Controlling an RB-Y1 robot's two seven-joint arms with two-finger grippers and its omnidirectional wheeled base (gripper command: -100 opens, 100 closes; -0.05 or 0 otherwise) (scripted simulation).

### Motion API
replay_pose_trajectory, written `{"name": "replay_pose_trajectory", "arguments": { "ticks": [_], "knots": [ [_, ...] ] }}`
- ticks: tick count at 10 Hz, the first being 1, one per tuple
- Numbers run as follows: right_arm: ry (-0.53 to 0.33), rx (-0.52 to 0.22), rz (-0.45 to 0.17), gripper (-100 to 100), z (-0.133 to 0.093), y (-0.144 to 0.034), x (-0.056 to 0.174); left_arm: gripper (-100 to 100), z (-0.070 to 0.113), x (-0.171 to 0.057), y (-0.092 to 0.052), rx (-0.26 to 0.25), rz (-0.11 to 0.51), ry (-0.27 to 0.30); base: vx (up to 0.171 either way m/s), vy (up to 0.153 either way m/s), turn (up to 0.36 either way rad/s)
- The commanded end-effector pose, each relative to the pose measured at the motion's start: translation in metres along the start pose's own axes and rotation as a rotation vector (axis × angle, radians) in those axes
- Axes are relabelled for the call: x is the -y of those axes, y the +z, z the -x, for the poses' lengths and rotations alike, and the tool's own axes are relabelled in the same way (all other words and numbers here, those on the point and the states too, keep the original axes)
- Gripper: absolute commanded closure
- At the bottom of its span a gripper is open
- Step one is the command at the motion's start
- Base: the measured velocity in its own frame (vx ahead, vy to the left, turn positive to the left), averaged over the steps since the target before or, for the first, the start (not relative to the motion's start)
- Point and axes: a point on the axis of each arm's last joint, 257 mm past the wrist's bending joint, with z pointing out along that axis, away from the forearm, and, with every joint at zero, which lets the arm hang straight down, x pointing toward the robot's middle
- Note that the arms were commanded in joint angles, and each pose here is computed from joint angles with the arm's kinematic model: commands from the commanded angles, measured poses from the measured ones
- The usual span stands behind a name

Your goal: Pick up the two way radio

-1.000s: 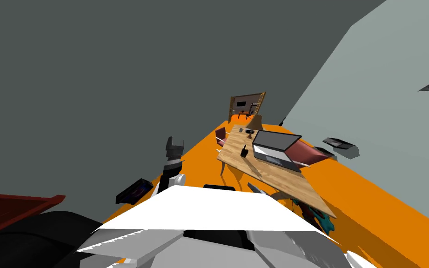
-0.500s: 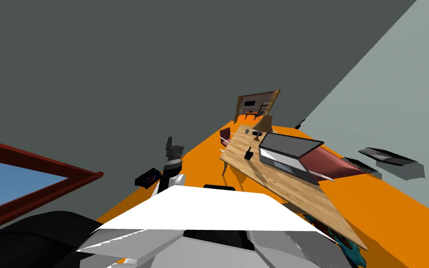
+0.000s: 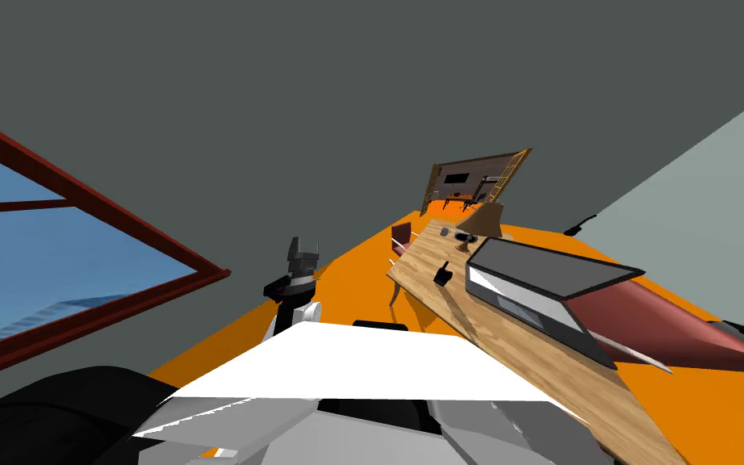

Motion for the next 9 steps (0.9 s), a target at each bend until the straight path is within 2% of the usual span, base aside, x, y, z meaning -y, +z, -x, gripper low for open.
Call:
{"name": "replay_pose_trajectory", "arguments": {
  "ticks": [1, 2, 3, 4, 5, 6, 7, 8, 9],
  "knots": [
    [-0.020, -0.044, -0.027, -100, -0.006, -0.009, 0.010, 0, 0.000, 0.000, 0.000, 0.000, 0.000, 0.000, -0.013, -0.053, 0.164],
    [-0.027, -0.090, -0.071, -100, -0.019, -0.020, 0.027, 0, 0.000, 0.000, 0.000, 0.000, 0.000, 0.000, -0.014, -0.038, 0.322],
    [-0.044, -0.107, -0.074, -100, -0.019, -0.023, 0.030, 0, 0.000, 0.000, 0.000, 0.000, 0.000, 0.000, -0.014, -0.041, 0.183],
    [-0.059, -0.157, -0.118, -100, -0.029, -0.036, 0.048, 0, 0.000, 0.000, 0.000, 0.000, 0.000, 0.000, -0.011, -0.046, 0.345],
    [-0.068, -0.166, -0.120, -100, -0.029, -0.037, 0.049, 0, 0.000, 0.000, 0.000, 0.000, 0.000, 0.000, -0.011, -0.047, 0.206],
    [-0.087, -0.214, -0.163, -100, -0.036, -0.051, 0.067, 0, 0.000, 0.000, 0.000, 0.000, 0.000, 0.000, -0.010, -0.043, 0.357],
    [-0.094, -0.221, -0.164, -100, -0.035, -0.052, 0.068, 0, 0.000, 0.000, 0.000, 0.000, 0.000, 0.000, -0.003, -0.048, 0.218],
    [-0.114, -0.265, -0.205, -100, -0.040, -0.066, 0.085, 0, 0.000, 0.000, 0.000, 0.000, 0.000, 0.000, -0.001, -0.045, 0.299],
    [-0.121, -0.271, -0.206, -100, -0.039, -0.067, 0.086, 0, 0.000, 0.000, 0.000, 0.000, 0.000, 0.000, -0.007, -0.039, 0.232]
  ]
}}
